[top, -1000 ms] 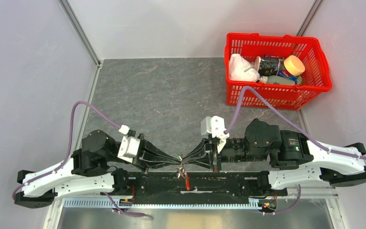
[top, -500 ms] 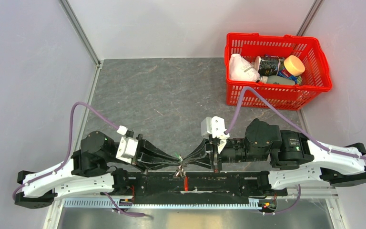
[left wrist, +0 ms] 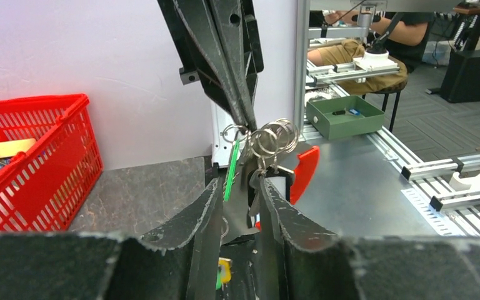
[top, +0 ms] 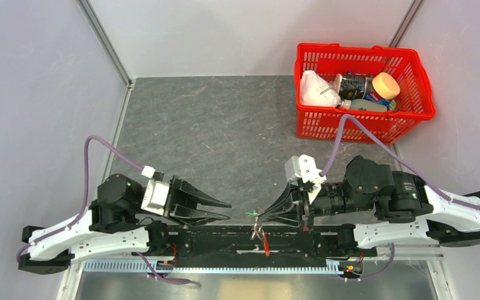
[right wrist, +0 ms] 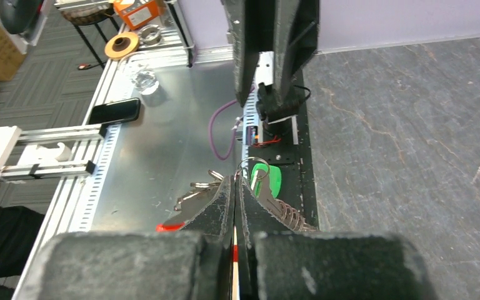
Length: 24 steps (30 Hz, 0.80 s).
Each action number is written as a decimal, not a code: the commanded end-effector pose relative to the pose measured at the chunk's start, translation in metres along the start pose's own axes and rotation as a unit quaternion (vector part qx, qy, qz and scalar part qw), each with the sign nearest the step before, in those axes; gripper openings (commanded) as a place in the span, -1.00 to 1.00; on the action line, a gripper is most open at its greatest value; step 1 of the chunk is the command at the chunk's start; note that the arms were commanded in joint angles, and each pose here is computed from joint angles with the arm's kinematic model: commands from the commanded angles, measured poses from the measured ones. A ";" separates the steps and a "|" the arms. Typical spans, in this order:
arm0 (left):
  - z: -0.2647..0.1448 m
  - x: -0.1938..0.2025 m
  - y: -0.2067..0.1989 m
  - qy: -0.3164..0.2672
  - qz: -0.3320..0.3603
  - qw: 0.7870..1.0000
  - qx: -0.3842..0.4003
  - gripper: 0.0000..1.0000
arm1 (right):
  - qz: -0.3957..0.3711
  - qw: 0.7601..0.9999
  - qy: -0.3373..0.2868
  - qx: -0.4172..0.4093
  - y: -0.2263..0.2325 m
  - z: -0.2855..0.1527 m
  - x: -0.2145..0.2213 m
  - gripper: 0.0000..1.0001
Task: Put the keys on the keyring
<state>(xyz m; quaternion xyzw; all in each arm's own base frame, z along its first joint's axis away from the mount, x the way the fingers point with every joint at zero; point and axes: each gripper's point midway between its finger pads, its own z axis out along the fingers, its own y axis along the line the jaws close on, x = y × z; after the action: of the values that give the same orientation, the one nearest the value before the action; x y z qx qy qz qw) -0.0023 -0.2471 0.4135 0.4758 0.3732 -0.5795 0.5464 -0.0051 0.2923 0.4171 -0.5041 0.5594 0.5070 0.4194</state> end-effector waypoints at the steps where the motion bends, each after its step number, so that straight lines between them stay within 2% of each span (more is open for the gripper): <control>1: 0.012 -0.011 -0.005 -0.016 0.017 0.999 0.031 -0.30 | 0.013 0.998 -0.015 -0.055 0.022 -0.010 -0.013 -1.00; 7: 0.026 -0.012 -0.020 -0.011 0.024 0.995 0.097 -0.24 | 0.038 0.992 0.021 -0.122 0.047 -0.006 -0.005 -1.00; 12: 0.023 -0.021 -0.034 -0.027 0.035 0.989 0.139 -0.19 | 0.054 0.987 0.038 -0.146 0.056 0.000 -0.001 -1.00; 24: 0.016 -0.014 -0.055 -0.035 0.038 0.978 0.202 -0.18 | 0.071 0.985 0.033 -0.151 0.058 0.014 -0.011 -1.00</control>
<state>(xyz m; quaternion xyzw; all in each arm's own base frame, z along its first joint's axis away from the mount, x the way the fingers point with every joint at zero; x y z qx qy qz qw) -0.0512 -0.2542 0.4212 0.5587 0.2519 -0.6328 0.4733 -0.0573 0.3063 0.3957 -0.5544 0.5589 0.5584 0.2615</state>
